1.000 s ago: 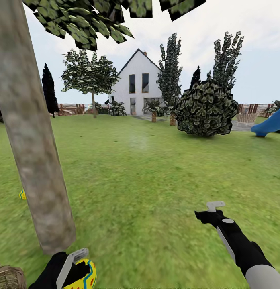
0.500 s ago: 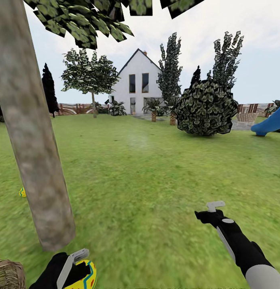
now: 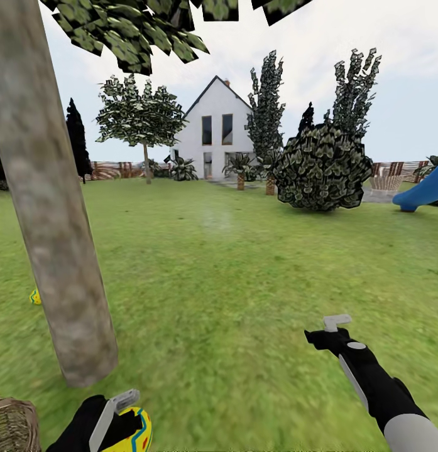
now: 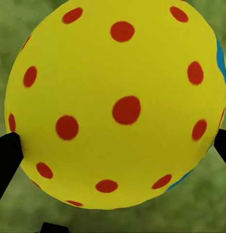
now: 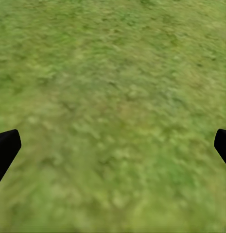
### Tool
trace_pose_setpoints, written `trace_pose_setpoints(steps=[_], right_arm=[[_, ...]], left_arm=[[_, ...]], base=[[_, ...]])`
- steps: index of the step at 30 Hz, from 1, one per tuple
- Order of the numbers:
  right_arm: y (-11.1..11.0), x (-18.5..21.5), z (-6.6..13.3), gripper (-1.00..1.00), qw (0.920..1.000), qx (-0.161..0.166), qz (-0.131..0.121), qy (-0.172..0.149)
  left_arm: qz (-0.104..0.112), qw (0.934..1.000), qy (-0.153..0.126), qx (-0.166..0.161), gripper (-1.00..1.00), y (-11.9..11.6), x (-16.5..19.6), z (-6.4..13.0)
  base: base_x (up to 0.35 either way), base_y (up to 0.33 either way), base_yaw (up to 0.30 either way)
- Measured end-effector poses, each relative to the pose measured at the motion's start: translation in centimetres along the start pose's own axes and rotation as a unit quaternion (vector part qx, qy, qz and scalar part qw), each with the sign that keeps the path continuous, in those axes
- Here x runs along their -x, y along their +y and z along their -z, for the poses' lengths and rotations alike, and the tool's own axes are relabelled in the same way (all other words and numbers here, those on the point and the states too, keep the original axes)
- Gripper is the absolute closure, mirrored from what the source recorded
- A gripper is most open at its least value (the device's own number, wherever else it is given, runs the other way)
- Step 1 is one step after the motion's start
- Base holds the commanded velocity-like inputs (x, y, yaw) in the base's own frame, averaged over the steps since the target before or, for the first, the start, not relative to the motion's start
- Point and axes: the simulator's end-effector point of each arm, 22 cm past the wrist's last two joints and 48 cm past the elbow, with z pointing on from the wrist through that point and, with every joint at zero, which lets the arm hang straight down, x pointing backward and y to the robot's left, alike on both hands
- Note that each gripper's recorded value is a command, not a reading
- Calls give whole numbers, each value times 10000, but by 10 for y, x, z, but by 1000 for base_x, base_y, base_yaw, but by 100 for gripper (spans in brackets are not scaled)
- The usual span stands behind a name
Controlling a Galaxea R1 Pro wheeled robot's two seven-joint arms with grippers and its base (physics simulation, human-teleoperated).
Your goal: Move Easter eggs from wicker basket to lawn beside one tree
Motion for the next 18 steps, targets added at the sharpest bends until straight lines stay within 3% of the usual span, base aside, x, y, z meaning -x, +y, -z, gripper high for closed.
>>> trace_pose_setpoints(steps=[11, 18], right_arm=[[4, -24, -6, -100, 10000, -1, 4, -1], [6, -40, -9, -100, 10000, -6, -2, -6]], left_arm=[[25, 10000, -32, -2, 100, 7, -10, -20], [32, 10000, -54, -17, 100, 9, -17, -33]], base=[[5, 0, 0], [295, 0, 0]])
